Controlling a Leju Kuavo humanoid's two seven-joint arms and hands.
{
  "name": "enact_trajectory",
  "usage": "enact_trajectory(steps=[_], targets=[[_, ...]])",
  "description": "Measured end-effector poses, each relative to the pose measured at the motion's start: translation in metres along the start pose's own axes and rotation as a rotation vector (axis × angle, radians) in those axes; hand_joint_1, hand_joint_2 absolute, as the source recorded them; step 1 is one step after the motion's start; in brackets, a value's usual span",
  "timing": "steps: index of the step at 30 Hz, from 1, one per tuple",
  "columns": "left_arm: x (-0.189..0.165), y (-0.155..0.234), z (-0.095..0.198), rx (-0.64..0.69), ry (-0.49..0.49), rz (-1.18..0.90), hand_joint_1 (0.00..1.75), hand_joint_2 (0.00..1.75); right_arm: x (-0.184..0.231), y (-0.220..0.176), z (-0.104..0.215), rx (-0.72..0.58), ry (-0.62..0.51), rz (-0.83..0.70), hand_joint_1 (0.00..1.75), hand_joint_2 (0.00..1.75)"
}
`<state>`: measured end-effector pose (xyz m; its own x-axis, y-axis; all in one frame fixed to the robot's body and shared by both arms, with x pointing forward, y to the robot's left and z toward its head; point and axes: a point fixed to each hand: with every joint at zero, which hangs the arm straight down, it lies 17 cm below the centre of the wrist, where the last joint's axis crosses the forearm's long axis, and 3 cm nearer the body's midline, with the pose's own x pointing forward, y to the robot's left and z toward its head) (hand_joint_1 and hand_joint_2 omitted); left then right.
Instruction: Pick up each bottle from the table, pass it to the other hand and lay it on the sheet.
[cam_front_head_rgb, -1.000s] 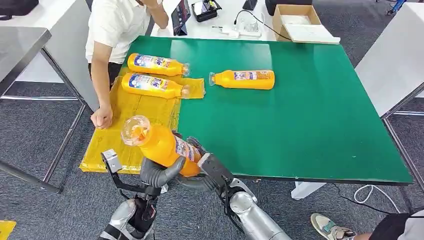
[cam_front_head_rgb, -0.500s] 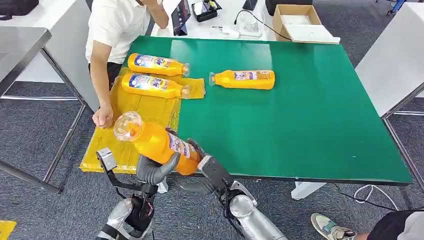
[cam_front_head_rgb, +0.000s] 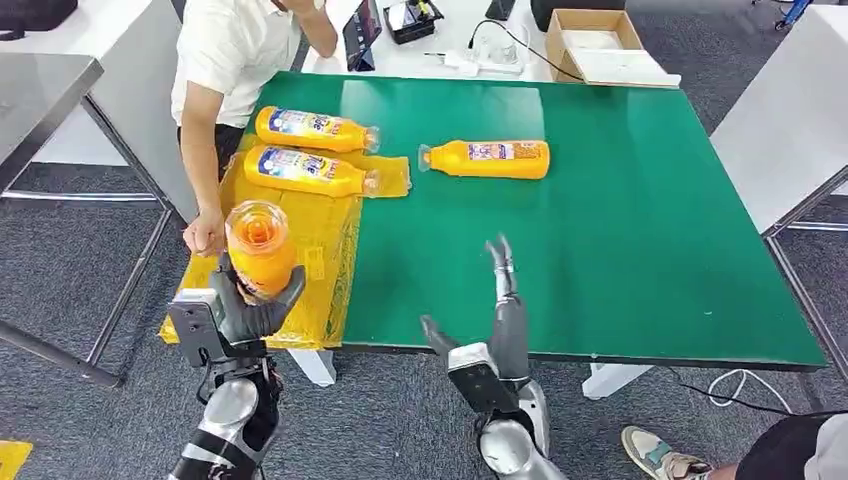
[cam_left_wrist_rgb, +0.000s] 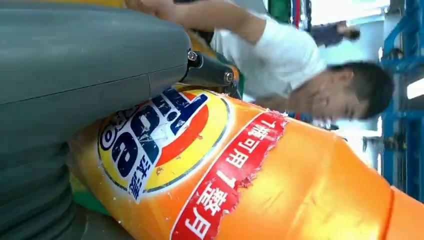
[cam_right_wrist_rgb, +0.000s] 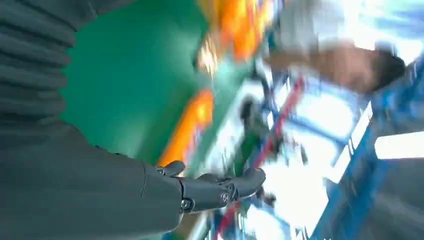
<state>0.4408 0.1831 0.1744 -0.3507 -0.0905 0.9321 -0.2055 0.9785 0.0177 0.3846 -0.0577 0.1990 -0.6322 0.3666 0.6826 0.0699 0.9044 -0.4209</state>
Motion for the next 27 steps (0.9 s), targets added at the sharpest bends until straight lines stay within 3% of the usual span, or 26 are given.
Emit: enact_trajectory(steps=[12,16,17,21,27], targets=[[-0.003,0.008,-0.008,0.018,0.003,-0.009,1.75,1.75,0.004,-0.022,0.002,-0.068,-0.020,0.069,0.00,0.00],[0.008,0.011,-0.014,0.027,-0.078,-0.184,1.75,1.75,-0.002,-0.030,0.004,-0.090,-0.007,0.072,0.00,0.00],[0.009,0.008,-0.016,0.016,-0.094,-0.231,1.75,1.75,-0.003,-0.030,0.004,-0.091,-0.007,0.070,0.00,1.75],[0.002,-0.005,-0.027,-0.037,-0.142,-0.448,1.75,1.75,-0.006,-0.024,0.006,-0.086,0.003,0.054,0.00,1.75],[-0.039,-0.035,-0.027,-0.194,-0.152,-0.711,1.75,1.75,-0.012,-0.010,0.006,-0.044,0.018,0.031,0.00,1.75]])
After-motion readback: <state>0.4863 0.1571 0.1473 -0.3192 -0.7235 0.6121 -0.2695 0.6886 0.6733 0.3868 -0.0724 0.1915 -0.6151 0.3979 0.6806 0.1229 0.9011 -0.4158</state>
